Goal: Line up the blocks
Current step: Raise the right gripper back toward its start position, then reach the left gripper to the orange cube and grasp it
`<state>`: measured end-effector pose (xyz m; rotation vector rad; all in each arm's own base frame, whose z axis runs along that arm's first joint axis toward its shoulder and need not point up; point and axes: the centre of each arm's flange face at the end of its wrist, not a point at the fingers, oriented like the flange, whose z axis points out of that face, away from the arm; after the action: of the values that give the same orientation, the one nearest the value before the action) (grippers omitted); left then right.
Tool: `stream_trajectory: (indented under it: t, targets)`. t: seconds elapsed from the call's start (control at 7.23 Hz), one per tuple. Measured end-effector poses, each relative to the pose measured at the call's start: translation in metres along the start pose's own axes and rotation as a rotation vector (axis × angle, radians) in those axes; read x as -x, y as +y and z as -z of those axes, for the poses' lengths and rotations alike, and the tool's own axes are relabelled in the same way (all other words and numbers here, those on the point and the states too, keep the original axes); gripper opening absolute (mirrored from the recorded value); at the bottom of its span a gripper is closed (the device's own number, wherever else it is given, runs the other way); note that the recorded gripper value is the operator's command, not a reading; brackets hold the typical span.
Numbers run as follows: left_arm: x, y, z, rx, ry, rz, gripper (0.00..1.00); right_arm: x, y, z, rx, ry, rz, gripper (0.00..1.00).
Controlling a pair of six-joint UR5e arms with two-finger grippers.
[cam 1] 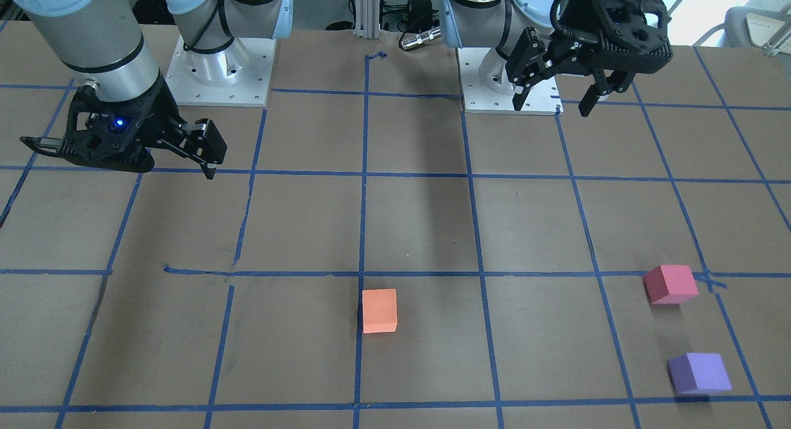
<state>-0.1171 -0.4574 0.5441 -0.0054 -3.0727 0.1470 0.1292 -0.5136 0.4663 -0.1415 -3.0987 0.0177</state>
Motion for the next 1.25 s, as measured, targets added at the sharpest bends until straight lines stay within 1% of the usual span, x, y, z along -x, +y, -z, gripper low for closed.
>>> stream_trajectory:
  t: [0.14, 0.55, 0.69, 0.97, 1.11, 1.25]
  targets:
    - [0.0, 0.0, 0.0, 0.0, 0.0, 0.0, 1.0, 0.0, 0.008, 0.011, -0.02, -0.004, 0.0, 1.0]
    - [0.0, -0.006, -0.006, 0.007, 0.0, 0.004, 1.0, 0.0, 0.022, 0.032, -0.058, -0.008, 0.001, 1.0]
    - [0.001, -0.014, -0.016, 0.021, 0.002, 0.016, 1.0, -0.001, 0.026, 0.033, -0.048, -0.005, 0.002, 1.0]
    - [0.001, -0.025, -0.031, 0.044, 0.009, 0.034, 1.0, -0.002, 0.032, 0.031, -0.011, 0.006, 0.004, 1.0]
    - [0.0, -0.033, -0.039, 0.043, 0.014, 0.031, 1.0, -0.003, 0.033, 0.031, -0.006, 0.009, 0.008, 1.0]
    - [-0.009, -0.048, -0.056, 0.029, 0.021, 0.012, 1.0, -0.003, 0.034, 0.031, -0.005, 0.012, 0.014, 1.0]
